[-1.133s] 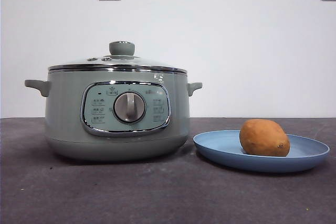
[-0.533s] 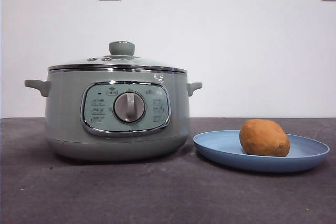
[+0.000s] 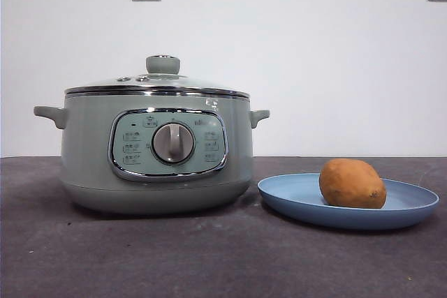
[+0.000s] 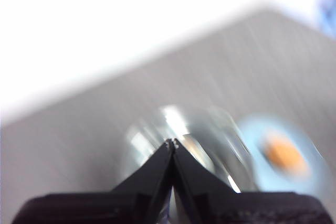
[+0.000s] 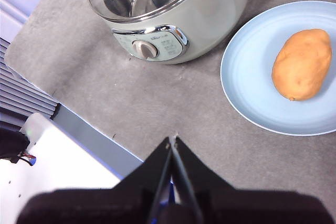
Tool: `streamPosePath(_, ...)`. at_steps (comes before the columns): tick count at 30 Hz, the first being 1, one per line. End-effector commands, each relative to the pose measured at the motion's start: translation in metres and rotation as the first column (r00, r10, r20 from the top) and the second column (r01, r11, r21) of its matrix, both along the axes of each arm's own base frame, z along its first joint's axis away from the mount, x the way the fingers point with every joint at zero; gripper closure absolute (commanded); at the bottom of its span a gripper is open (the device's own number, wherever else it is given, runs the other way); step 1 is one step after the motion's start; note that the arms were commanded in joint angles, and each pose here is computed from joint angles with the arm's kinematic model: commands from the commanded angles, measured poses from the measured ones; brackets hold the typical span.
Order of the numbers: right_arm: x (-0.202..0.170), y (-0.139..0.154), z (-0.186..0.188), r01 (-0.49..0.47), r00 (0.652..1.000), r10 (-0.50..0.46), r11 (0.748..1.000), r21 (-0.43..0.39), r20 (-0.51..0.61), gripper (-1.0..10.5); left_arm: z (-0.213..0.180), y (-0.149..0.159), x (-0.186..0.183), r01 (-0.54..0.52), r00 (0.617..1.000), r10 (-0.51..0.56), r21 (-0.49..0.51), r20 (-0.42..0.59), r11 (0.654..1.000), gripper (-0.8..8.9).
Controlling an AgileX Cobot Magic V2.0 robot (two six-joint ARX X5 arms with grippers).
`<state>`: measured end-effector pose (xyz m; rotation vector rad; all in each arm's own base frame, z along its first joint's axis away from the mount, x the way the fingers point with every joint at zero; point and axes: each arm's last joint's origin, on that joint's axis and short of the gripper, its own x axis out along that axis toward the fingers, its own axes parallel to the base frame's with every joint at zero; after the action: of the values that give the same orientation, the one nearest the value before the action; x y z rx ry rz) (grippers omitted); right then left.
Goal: Take the potato out from the steamer,put the potato on the plate,close the lid
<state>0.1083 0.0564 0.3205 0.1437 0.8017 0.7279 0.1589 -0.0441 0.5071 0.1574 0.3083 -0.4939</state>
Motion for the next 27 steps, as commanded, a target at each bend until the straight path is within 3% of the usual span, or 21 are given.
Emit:
streamPosePath(1,0.000,0.000,0.001,0.001,1.000,-0.001,1.000,0.003,0.006,9.5,-0.002,0.016,-0.014,-0.077,0.989,0.078,-0.016,0.122,0.997,8.17)
streamPosePath(4,0.000,0.000,0.001,0.001,1.000,-0.001,1.000,0.003,0.007,9.5,-0.031,0.031,-0.031,-0.181,0.941,0.187,-0.048,0.282,0.982,8.17)
streamPosePath(10,0.000,0.000,0.001,0.001,1.000,-0.001,1.000,0.003,0.006,9.5,-0.099,0.038,-0.046,-0.298,0.878,0.303,-0.070,0.370,0.952,8.17)
streamPosePath(21,0.000,0.000,0.001,0.000,1.000,0.000,1.000,0.003,0.007,9.5,-0.229,0.040,-0.061,-0.317,0.880,0.325,-0.080,0.346,0.945,8.17)
streamPosePath(27,0.000,0.000,0.001,0.001,1.000,-0.001,1.000,0.003,0.007,9.5,-0.281,0.040,-0.065,-0.323,0.894,0.329,-0.074,0.303,0.944,8.17)
